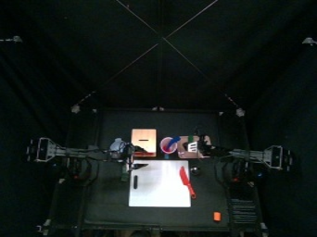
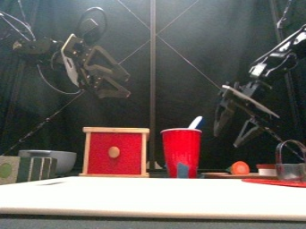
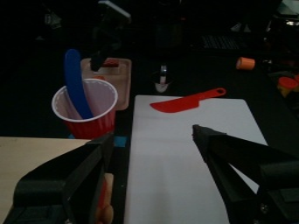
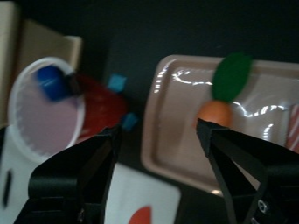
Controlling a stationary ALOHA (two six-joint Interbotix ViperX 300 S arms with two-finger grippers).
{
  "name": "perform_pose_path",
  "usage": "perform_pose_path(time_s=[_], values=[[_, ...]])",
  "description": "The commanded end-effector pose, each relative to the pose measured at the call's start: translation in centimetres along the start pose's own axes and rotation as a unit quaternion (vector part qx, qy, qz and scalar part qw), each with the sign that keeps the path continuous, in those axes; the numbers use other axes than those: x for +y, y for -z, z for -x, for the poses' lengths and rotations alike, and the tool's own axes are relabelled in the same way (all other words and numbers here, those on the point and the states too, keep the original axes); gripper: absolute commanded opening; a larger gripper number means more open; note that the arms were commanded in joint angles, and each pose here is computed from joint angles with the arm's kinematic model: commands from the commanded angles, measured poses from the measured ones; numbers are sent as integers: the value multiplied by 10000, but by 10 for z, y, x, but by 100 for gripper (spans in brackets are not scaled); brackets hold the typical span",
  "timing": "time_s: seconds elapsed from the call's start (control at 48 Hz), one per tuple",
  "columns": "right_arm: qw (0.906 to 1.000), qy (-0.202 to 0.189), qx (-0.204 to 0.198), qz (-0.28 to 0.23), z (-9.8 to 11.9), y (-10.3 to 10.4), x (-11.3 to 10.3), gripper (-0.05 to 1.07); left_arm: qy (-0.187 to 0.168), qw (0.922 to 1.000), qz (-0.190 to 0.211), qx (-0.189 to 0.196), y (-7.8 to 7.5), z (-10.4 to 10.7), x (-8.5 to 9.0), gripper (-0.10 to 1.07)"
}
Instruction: Grab carrot bottom
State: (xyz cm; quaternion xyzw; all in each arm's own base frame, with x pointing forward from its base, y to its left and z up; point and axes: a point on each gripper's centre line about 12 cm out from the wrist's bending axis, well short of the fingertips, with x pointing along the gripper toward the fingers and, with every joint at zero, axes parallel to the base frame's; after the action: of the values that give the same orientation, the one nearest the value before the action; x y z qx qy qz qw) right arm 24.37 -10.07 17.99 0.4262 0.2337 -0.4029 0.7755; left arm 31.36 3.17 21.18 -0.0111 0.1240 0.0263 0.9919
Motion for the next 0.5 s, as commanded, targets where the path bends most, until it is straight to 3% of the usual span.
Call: perform_pose_path(time_s=[0.0, 0.104, 0.208, 0.354, 0.479], values=[[9983, -576, 58, -28, 29, 9, 20, 97, 11, 9998, -6, -191, -12, -1, 0, 103], [9965, -678, 452, -175, 54, 32, 28, 97, 11, 9998, 1, -199, -12, -1, 0, 103], [9937, -309, 1044, -252, 75, 62, 26, 97, 10, 9997, -2, -237, -16, -2, 0, 103], [9778, 359, 2037, -346, 115, 96, 28, 97, -4, 9996, 30, -286, -19, -4, 0, 103], [9607, 573, 2686, -392, 138, 118, 38, 97, -11, 9996, 43, -294, -21, -7, 1, 103]])
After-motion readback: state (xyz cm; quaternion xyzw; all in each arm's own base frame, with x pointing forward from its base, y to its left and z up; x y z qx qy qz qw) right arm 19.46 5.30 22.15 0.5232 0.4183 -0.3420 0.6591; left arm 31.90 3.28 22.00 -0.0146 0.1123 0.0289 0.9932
